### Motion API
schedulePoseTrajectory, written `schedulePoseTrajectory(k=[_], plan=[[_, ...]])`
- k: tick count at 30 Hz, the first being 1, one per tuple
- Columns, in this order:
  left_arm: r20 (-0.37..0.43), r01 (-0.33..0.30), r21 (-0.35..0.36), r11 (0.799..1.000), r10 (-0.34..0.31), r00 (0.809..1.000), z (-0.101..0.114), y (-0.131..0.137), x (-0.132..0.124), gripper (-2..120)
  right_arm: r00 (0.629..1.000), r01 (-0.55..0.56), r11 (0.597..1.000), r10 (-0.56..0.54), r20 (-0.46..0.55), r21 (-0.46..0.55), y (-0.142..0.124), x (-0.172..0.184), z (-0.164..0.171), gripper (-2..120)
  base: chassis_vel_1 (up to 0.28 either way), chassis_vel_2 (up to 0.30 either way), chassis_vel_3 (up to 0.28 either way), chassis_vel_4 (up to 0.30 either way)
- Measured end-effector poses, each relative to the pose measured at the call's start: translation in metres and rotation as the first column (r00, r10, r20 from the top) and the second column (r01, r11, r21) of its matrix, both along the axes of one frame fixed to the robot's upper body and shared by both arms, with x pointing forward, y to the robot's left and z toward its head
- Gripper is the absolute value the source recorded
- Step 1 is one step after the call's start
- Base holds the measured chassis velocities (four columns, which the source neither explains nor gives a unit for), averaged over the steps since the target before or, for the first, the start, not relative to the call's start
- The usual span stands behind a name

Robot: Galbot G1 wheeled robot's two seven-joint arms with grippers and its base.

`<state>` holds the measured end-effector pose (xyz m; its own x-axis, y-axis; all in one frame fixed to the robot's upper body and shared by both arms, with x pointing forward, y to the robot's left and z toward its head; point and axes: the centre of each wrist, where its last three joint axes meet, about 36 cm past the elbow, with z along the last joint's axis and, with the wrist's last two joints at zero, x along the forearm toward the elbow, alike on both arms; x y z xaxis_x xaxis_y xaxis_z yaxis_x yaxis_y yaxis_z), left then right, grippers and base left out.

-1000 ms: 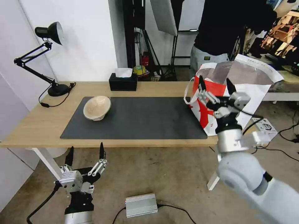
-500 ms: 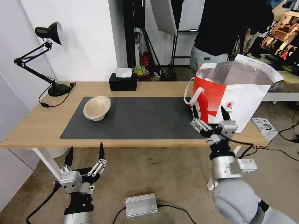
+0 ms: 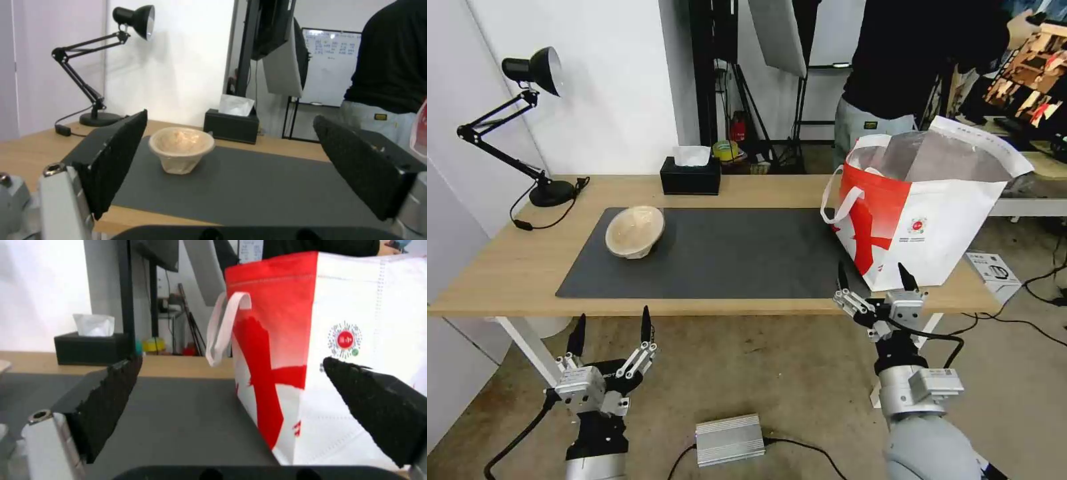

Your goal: Pick up the trash from the table and place it into the takeout bag.

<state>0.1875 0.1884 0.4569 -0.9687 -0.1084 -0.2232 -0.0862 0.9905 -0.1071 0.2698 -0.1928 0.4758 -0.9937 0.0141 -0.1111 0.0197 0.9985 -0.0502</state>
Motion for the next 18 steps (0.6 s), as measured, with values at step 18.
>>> schedulePoseTrajectory(k=[18], plan=[[0.002, 0.003, -0.003, 1.0, -0.003, 1.0, -0.001, -0.001, 0.0, 100, 0.995, -0.005, 0.999, 0.0, -0.097, -0.044, 0.005, -0.022, -0.015, 100, 0.0, 0.0, 0.0, 0.0]])
